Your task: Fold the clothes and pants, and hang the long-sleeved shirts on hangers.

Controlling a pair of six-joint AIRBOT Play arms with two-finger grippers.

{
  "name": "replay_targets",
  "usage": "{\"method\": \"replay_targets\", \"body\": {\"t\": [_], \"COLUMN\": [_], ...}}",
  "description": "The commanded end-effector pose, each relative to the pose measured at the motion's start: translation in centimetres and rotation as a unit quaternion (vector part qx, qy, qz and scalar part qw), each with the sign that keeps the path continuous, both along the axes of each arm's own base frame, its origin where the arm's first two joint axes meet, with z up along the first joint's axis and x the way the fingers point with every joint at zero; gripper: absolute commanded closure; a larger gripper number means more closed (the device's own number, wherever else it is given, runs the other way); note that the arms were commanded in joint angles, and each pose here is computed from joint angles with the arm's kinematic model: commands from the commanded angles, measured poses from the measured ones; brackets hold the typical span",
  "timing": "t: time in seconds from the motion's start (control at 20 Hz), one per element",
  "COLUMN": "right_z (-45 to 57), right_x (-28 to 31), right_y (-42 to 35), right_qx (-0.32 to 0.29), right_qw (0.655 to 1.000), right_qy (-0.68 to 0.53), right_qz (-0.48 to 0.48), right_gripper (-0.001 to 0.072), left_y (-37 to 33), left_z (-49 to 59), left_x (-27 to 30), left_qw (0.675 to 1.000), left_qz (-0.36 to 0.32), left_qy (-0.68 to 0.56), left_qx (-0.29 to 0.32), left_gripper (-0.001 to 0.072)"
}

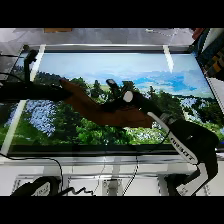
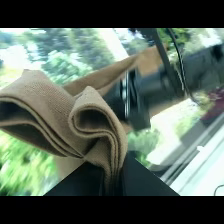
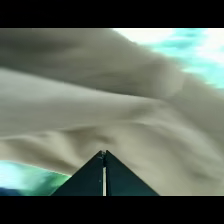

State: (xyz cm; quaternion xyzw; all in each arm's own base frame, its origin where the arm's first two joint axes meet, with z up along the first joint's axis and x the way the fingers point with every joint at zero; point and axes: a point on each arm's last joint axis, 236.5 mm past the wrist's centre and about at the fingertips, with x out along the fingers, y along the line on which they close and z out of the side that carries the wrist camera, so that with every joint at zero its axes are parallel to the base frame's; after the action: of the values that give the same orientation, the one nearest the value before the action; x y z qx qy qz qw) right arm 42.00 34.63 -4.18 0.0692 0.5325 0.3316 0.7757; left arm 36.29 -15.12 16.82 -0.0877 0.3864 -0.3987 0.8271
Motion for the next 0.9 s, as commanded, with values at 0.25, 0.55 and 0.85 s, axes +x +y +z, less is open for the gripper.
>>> {"method": "replay_targets", "body": {"t": [0.25,0.55,0.85], "right_z": [6.9,11.2,6.3], "right_x": [6.5,7.5,2.9], "right_y": [-19.4,-29.1,-41.0], "right_qx": [-0.042,-0.056,-0.188], "right_qw": [0.989,0.970,0.950], "right_qy": [-0.034,-0.072,0.005], "right_qz": [-0.138,-0.224,-0.251], "right_gripper": [0.0693,0.0693,0.0695], "left_y": [-20.6,-31.5,-29.7], "left_z": [-3.0,-12.1,-11.2], "left_x": [1.4,-3.4,-1.4], "left_qw": [0.985,0.983,0.983], "left_qz": [-0.041,-0.048,-0.029], "left_qy": [0.049,0.114,0.107], "left_qx": [-0.160,-0.137,-0.145], "left_gripper": [0.0691,0.0004,0.0003]}}
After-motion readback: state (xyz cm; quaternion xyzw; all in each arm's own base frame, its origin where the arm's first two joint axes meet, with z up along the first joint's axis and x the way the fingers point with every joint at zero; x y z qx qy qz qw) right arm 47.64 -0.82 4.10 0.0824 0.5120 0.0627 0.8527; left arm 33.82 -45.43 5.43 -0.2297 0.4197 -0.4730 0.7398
